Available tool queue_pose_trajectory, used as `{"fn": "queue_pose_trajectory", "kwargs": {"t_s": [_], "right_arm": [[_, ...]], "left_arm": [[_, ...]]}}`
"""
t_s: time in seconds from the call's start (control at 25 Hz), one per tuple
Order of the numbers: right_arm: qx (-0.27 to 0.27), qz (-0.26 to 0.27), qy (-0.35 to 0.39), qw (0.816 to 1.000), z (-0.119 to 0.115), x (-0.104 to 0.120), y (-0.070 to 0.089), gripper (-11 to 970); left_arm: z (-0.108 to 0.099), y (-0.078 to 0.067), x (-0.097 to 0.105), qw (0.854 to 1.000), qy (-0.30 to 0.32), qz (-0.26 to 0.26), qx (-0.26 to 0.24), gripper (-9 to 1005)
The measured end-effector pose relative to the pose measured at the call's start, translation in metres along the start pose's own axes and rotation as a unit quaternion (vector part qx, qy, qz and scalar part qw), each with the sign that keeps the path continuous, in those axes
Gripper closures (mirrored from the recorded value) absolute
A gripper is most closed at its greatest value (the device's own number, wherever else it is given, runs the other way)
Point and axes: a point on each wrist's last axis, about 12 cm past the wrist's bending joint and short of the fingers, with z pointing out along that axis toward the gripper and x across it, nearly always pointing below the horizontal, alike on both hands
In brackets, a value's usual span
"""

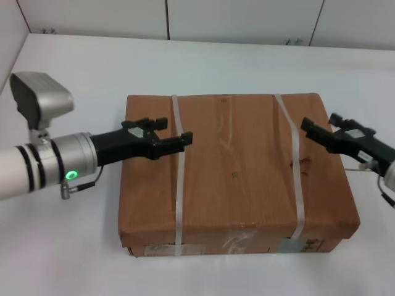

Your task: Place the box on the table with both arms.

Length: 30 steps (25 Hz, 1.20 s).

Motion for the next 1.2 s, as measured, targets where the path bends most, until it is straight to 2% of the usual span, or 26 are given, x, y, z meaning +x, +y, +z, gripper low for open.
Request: {"fn": "queue_pose_trajectory", "kwargs": {"t_s": [0.2,0.36,0.48,0.6,0.72,0.88,1.2], "right_arm": [[-0.057,-0.051,-0.065,0.995,-0.022,-0.013,0.001,104],[-0.152,-0.113,-0.08,0.979,-0.031,-0.03,0.013,105],[-0.264,-0.153,-0.044,0.951,-0.036,-0.039,0.031,105],[-0.346,-0.172,-0.02,0.922,-0.041,-0.053,0.043,105],[-0.405,-0.182,-0.018,0.896,-0.046,-0.066,0.053,107],[-0.444,-0.184,-0.023,0.877,-0.05,-0.075,0.06,108],[-0.451,-0.185,-0.025,0.873,-0.051,-0.077,0.061,109]], "left_arm": [[-0.022,-0.004,-0.015,0.996,-0.039,0.033,0.071,188],[-0.044,-0.009,-0.03,0.984,-0.062,0.059,0.153,188],[-0.059,-0.013,-0.04,0.973,-0.074,0.075,0.207,188],[-0.07,-0.017,-0.05,0.959,-0.082,0.095,0.256,188],[-0.074,-0.02,-0.056,0.951,-0.084,0.104,0.28,188],[-0.075,-0.021,-0.058,0.947,-0.083,0.107,0.291,187],[-0.077,-0.025,-0.059,0.941,-0.093,0.111,0.307,187]]}}
